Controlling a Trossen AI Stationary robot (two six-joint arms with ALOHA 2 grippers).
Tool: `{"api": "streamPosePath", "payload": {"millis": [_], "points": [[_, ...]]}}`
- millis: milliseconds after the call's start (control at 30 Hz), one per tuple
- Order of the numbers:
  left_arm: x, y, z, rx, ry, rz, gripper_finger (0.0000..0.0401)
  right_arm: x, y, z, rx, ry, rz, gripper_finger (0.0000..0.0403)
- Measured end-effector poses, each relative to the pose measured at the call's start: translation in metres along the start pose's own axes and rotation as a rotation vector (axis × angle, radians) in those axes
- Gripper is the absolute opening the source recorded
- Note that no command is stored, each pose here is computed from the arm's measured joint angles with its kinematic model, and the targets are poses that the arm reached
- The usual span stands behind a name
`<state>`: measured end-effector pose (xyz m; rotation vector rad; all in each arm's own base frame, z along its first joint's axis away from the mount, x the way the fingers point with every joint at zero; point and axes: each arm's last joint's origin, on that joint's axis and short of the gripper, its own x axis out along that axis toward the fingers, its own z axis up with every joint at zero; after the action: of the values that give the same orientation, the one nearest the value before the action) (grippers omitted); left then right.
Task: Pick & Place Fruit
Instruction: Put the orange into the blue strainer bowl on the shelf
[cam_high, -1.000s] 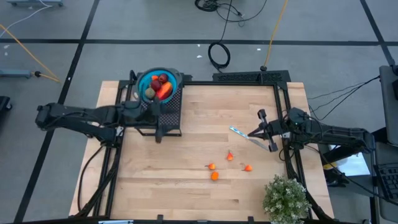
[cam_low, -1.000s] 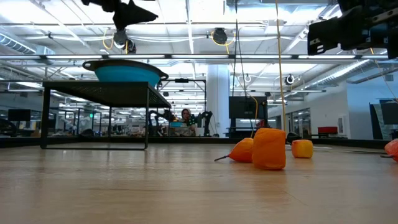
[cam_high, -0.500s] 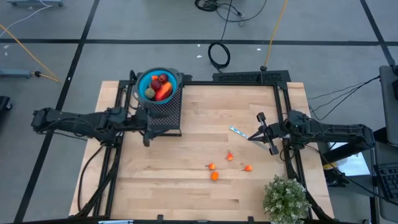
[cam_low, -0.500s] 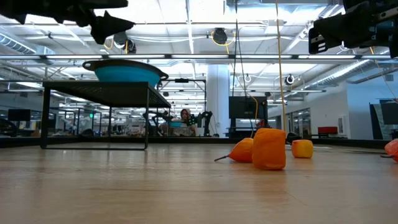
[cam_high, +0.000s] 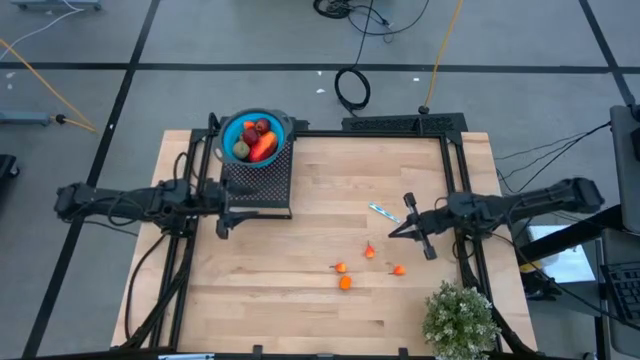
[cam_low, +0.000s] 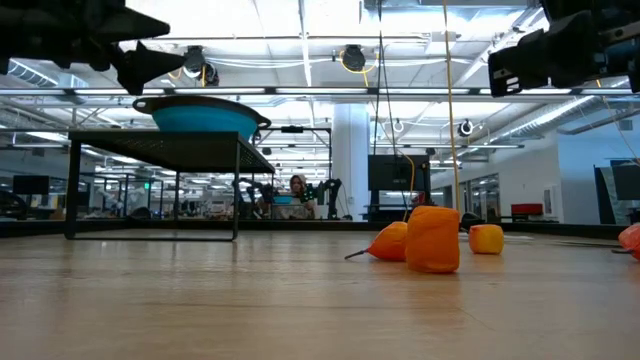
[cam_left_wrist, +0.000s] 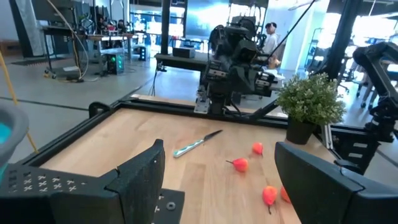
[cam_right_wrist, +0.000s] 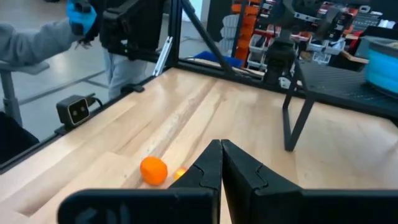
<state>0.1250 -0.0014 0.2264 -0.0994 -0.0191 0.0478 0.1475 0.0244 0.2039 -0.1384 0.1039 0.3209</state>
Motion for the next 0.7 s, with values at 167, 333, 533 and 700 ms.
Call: {"api": "streamPosePath", "payload": {"millis": [167, 333, 533, 700], "points": [[-0.006, 0.001, -0.009, -0.002, -0.014, -0.002, 0.0296, 0.015, 0.011, -0.005, -0.027, 0.035, 0.013, 0.0000], [-0.008, 0.002, -0.012, -0.010, -0.014, -0.002, 0.0296, 0.031, 0.024, -0.011, -0.081, 0.066, 0.046, 0.0000], [-0.008, 0.002, -0.016, -0.007, 0.026, 0.002, 0.0296, 0.058, 0.037, -0.006, -0.107, 0.148, 0.087, 0.0000], [-0.008, 0.002, -0.017, -0.007, 0.028, 0.001, 0.0296, 0.085, 0.045, -0.002, -0.175, 0.261, 0.140, 0.0000]]}}
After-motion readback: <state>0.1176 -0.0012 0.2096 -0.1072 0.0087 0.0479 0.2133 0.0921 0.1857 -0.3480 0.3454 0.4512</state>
